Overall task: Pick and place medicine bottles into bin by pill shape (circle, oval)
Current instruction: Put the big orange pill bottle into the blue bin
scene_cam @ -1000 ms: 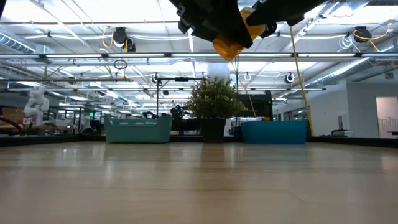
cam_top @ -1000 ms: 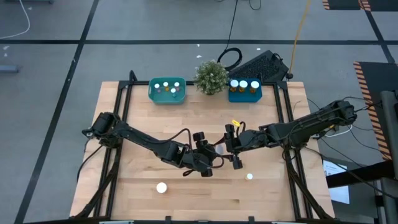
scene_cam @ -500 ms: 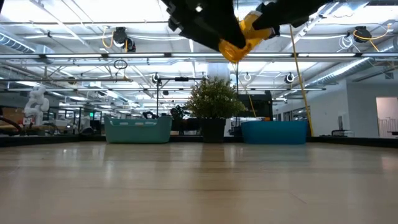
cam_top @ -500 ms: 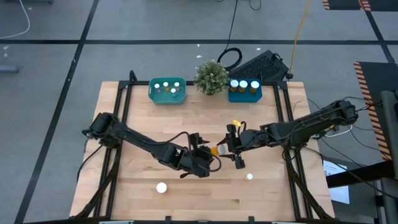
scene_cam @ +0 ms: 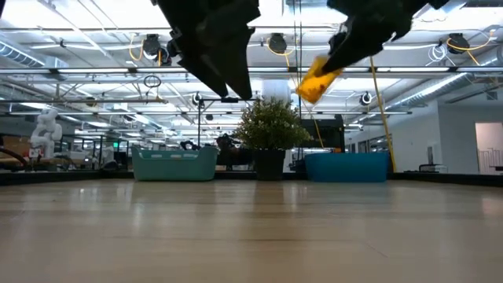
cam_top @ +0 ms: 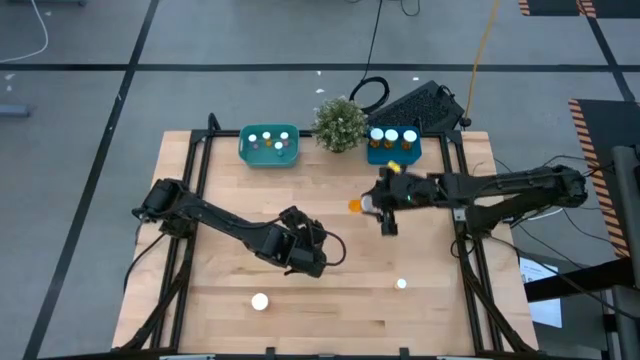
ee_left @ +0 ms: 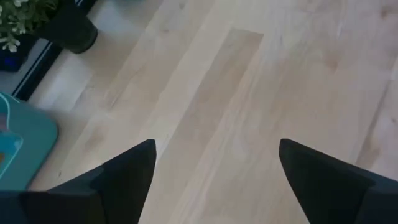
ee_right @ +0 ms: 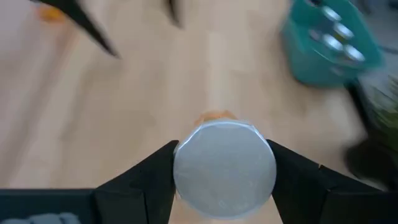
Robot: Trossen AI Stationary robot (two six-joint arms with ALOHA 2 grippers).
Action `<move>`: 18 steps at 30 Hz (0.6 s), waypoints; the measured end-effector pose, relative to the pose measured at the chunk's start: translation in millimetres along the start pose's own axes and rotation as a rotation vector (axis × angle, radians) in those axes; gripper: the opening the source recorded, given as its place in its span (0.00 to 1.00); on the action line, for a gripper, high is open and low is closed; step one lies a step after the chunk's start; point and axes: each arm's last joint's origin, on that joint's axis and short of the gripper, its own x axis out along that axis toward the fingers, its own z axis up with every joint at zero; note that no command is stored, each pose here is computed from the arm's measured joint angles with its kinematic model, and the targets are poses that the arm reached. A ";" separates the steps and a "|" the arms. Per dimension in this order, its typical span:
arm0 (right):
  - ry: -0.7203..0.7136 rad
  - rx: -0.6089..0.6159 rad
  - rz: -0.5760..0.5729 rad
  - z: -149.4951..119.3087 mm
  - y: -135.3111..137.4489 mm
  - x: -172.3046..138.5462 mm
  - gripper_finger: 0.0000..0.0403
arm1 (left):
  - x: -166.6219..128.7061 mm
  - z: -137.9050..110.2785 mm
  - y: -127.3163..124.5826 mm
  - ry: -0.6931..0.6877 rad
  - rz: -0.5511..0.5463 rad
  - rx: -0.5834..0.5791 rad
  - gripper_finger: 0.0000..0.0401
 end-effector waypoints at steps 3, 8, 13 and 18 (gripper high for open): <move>0.066 0.037 -0.072 -2.2 -25.9 -3.4 0.53 | 0.6 1.4 -0.1 -0.008 -0.005 0.010 0.82; 0.117 0.050 -0.185 0.8 -67.1 -17.5 0.53 | 0.6 1.0 0.1 -0.003 -0.005 0.057 0.77; 0.139 0.049 -0.300 5.1 -106.1 -35.1 0.53 | 2.9 2.8 2.8 -0.001 0.001 0.098 0.72; 0.235 0.055 -0.364 0.0 -141.8 -38.4 0.53 | 10.4 8.9 10.8 0.002 0.010 0.114 0.69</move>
